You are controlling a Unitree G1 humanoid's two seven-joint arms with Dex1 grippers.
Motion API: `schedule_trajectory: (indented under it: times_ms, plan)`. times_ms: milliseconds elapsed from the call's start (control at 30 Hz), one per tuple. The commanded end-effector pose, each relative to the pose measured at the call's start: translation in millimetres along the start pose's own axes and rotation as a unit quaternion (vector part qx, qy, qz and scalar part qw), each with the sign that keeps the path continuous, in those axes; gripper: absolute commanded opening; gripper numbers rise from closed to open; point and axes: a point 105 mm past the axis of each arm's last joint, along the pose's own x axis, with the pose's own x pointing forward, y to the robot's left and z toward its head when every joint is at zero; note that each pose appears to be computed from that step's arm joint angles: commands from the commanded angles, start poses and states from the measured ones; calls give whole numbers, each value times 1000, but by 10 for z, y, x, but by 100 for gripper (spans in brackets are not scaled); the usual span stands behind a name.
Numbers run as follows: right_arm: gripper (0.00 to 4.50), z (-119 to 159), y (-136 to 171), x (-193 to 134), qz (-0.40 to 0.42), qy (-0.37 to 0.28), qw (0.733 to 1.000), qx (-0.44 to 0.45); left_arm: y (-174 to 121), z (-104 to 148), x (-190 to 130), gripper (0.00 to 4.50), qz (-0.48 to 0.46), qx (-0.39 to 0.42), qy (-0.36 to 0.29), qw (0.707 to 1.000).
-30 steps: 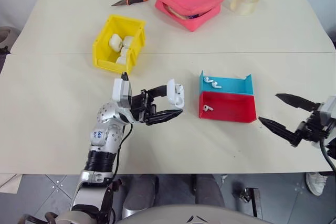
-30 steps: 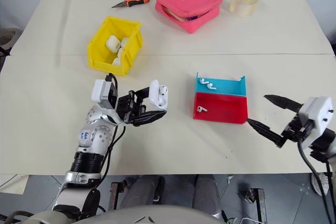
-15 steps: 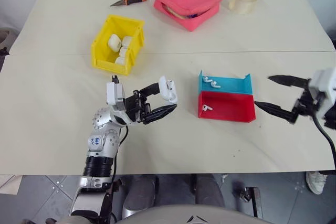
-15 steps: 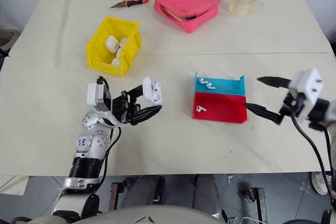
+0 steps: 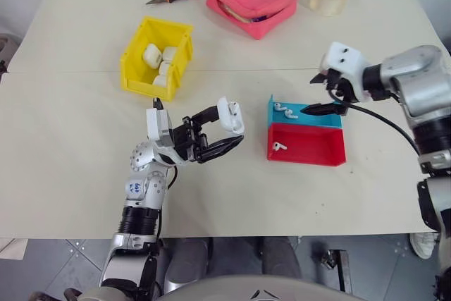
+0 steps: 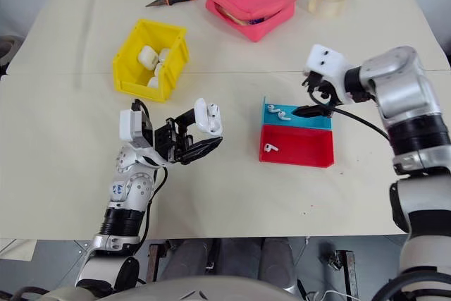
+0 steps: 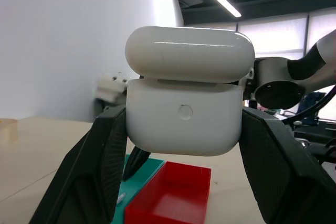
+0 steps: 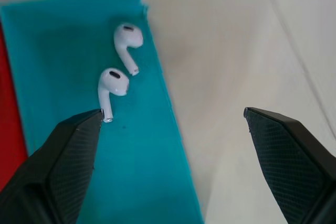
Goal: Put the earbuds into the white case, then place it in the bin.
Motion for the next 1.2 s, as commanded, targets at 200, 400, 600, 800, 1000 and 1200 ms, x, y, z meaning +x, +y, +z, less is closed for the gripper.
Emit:
schedule_trajectory:
  times_ms: [200,400,600,800,1000,1200]
  plan:
    - [447,109,15,153,43,7,999,-25,-12,28,5,278,5,16,-2,1000]
    - [447,160,79,276,62,20,997,-46,-14,22,16,278,7,15,-3,1000]
    - [408,163,82,364,63,44,995,-58,-4,24,35,278,7,16,-4,1000]
    - [219,140,121,391,75,50,994,-65,-2,36,30,278,10,18,-4,1000]
    - [190,109,153,393,84,60,992,-68,-5,42,30,278,11,18,-4,1000]
    - [190,34,163,363,91,77,991,-63,3,49,40,278,11,20,-4,1000]
